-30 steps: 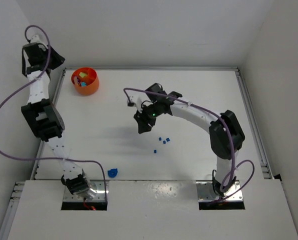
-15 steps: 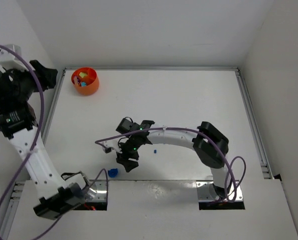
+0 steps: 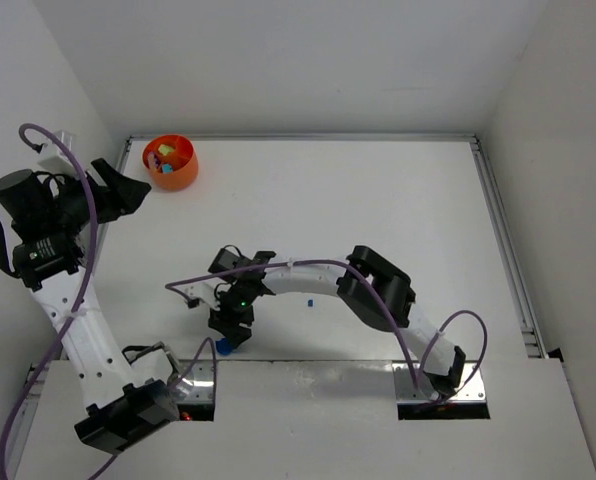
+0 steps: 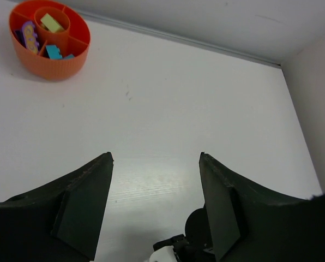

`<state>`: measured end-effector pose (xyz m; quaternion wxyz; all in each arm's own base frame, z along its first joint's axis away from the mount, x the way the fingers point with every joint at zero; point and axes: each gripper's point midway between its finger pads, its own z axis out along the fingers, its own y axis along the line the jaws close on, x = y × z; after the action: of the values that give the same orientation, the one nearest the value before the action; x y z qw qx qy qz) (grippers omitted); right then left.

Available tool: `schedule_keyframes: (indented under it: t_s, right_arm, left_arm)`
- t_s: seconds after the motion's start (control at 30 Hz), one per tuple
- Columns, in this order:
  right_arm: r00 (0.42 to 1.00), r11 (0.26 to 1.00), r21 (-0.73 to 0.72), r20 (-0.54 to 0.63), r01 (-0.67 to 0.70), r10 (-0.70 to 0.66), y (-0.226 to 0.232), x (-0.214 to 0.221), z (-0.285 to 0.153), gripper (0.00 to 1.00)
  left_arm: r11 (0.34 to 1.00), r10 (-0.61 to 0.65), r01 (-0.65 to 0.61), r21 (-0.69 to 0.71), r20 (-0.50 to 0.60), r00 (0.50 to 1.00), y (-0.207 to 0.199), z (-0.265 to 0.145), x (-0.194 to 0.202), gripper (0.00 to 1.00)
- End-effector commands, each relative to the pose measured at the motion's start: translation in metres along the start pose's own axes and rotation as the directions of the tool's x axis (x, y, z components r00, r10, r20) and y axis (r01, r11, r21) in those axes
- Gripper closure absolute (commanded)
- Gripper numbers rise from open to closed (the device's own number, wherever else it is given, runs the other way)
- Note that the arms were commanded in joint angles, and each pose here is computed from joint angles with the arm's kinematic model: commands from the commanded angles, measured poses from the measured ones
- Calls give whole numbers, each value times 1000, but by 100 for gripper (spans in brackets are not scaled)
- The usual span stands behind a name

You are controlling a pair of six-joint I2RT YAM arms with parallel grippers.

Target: Sort the legos into containers by color

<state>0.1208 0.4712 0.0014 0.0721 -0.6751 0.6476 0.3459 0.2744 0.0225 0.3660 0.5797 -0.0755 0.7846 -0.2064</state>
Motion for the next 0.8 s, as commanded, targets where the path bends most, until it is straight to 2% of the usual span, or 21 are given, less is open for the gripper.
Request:
schedule_keyframes:
  t_s: [0.0, 0.27, 0.43, 0.57, 0.6, 0.77]
  right_arm:
    - [997, 999, 5, 64, 31, -32, 3, -30, 0, 44]
    - [999, 999, -29, 33, 36, -35, 14, -24, 15, 45]
    - [1000, 999, -26, 5, 29, -29, 15, -17, 28, 49]
    - [1000, 1000, 7, -12, 6, -6, 6, -13, 35, 58]
    - [1000, 1000, 7, -12, 6, -6, 4, -14, 38, 65]
    - [999, 999, 47, -36, 10, -8, -1, -9, 42, 82]
  left_arm:
    - [999, -16, 16, 29, 17, 1000, -6, -2, -3, 29]
    - [998, -52, 51, 26, 1, 999, 1, 5, 4, 29]
    - [997, -67, 67, 25, -5, 998, 3, 7, 5, 29]
    - [996, -77, 78, 33, -12, 997, 5, 8, 5, 29]
    - [996, -77, 78, 33, -12, 997, 5, 8, 5, 29]
    - [996, -77, 78, 33, -12, 997, 6, 9, 7, 29]
